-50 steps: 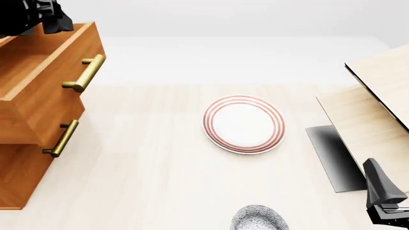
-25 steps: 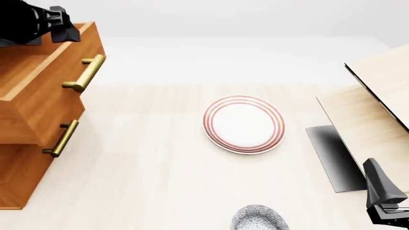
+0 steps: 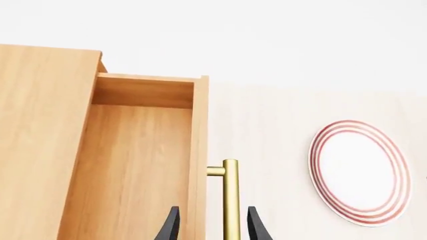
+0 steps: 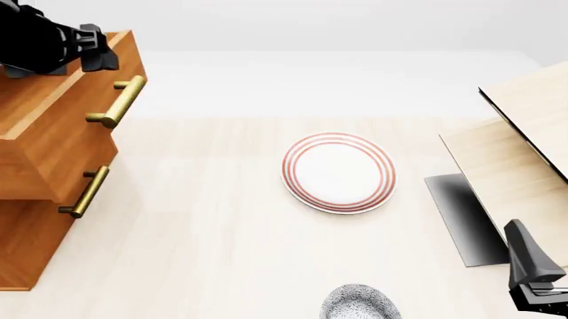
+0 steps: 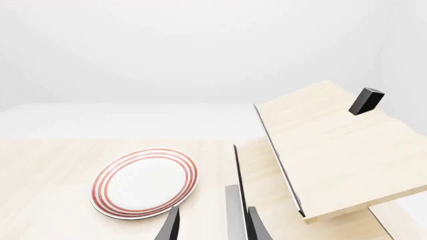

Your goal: Open the top drawer of the cabinet and put the bowl in it.

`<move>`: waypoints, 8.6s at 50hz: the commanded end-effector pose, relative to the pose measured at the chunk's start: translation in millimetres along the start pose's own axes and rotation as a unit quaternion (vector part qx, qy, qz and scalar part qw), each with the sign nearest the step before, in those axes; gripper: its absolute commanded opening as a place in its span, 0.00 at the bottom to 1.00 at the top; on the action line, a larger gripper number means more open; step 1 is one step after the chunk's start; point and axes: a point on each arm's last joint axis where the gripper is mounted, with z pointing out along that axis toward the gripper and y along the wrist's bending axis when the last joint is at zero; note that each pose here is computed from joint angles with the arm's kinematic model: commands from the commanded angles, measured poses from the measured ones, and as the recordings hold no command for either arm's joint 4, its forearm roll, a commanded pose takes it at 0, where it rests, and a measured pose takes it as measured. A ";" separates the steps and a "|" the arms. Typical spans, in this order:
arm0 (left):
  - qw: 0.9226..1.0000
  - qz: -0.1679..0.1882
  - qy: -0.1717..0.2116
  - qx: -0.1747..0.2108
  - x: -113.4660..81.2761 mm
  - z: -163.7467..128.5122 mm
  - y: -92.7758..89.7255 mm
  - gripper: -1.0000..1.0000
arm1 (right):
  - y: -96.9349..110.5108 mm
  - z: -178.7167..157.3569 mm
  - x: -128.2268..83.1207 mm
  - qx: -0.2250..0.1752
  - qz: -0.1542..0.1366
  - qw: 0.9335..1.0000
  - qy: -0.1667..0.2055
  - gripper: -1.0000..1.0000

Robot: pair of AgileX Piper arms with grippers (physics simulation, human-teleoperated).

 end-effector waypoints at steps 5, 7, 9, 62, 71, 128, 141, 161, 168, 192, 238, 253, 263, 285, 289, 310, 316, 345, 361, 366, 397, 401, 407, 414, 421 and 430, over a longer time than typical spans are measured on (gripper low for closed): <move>1.000 0.000 0.007 -0.001 6.5 8.4 1.0 1.00 | 0.0 -0.1 0.5 0.000 0.000 1.000 0.000 1.00; 1.000 0.000 0.007 0.000 7.1 8.0 0.2 1.00 | 0.0 -0.1 0.5 0.000 0.000 1.000 0.000 1.00; 1.000 0.004 0.009 -0.003 8.0 8.6 2.6 1.00 | 0.0 0.0 0.5 0.000 0.000 1.000 0.000 1.00; 0.998 0.047 0.033 0.032 17.4 19.5 -25.3 1.00 | 0.0 -0.1 0.5 0.000 0.000 1.000 0.000 1.00; 0.996 0.060 0.045 0.040 21.8 26.8 -32.5 1.00 | 0.0 0.0 0.5 0.000 0.000 1.000 0.000 1.00; 0.987 0.113 0.043 0.101 24.2 16.6 -79.9 1.00 | 0.0 -0.1 0.5 0.000 0.000 1.000 0.000 1.00; 0.986 0.123 0.038 0.109 23.9 10.1 -84.1 1.00 | 0.0 -0.1 0.5 0.000 0.000 1.000 0.000 1.00; 0.988 0.125 0.013 0.094 11.5 -18.6 -66.2 1.00 | 0.0 -0.1 0.5 0.000 0.000 1.000 0.000 1.00; 0.987 0.134 0.009 0.092 11.1 -25.7 -63.1 1.00 | 0.0 -0.1 0.5 0.000 0.000 1.000 0.000 1.00; 0.977 0.174 -0.010 0.123 19.6 -60.4 -72.5 1.00 | 0.0 -0.1 0.5 0.000 0.000 1.000 0.000 1.00; 0.935 0.259 -0.014 0.243 80.2 -66.3 -129.5 1.00 | 0.0 -0.1 0.5 0.000 0.000 1.000 0.000 1.00; 0.919 0.284 0.002 0.272 101.6 -49.2 -156.2 1.00 | 0.0 -0.1 0.5 0.000 0.000 1.000 0.000 1.00; 0.919 0.282 0.015 0.274 119.8 -37.0 -157.2 1.00 | 0.0 -0.1 0.5 0.000 0.000 1.000 0.000 1.00; 0.913 0.267 0.049 0.306 163.3 -8.4 -191.1 1.00 | 0.0 -0.1 0.5 0.000 0.000 1.000 0.000 1.00; 0.914 0.266 0.049 0.303 167.9 -5.8 -186.2 1.00 | 0.0 -0.1 0.5 0.000 0.000 1.000 0.000 1.00; 0.910 0.256 0.070 0.318 199.2 12.6 -204.6 1.00 | 0.0 -0.1 0.5 0.000 0.000 1.000 0.000 1.00; 0.907 0.255 0.078 0.326 209.4 17.9 -215.9 1.00 | 0.0 -0.1 0.5 0.000 0.000 1.000 0.000 1.00; 0.900 0.257 0.094 0.341 230.6 28.1 -239.9 1.00 | 0.0 -0.1 0.5 0.000 0.000 1.000 0.000 1.00; 0.897 0.250 0.107 0.347 246.7 36.8 -254.5 1.00 | 0.0 -0.1 0.5 0.000 0.000 1.000 0.000 1.00; 0.897 0.248 0.112 0.349 252.9 39.8 -259.2 1.00 | 0.0 -0.1 0.5 0.000 0.000 1.000 0.000 1.00; 0.898 0.228 0.134 0.351 282.7 54.4 -268.1 1.00 | 0.0 -0.1 0.5 0.000 0.000 1.000 0.000 1.00; 0.898 0.227 0.136 0.351 284.9 55.8 -268.6 1.00 | 0.0 -0.1 0.5 0.000 0.000 1.000 0.000 1.00; 0.898 0.224 0.138 0.351 288.8 57.0 -269.6 1.00 | 0.0 -0.1 0.5 0.000 0.000 1.000 0.000 1.00; 0.901 0.223 0.137 0.345 287.6 60.2 -262.3 1.00 | 0.0 -0.1 0.5 0.000 0.000 1.000 0.000 1.00; 0.905 0.214 0.137 0.341 287.6 62.4 -254.1 1.00 | 0.0 -0.1 0.5 0.000 0.000 1.000 0.000 1.00; 0.904 0.214 0.140 0.343 292.8 64.0 -257.6 1.00 | 0.0 -0.1 0.5 0.000 0.000 1.000 0.000 1.00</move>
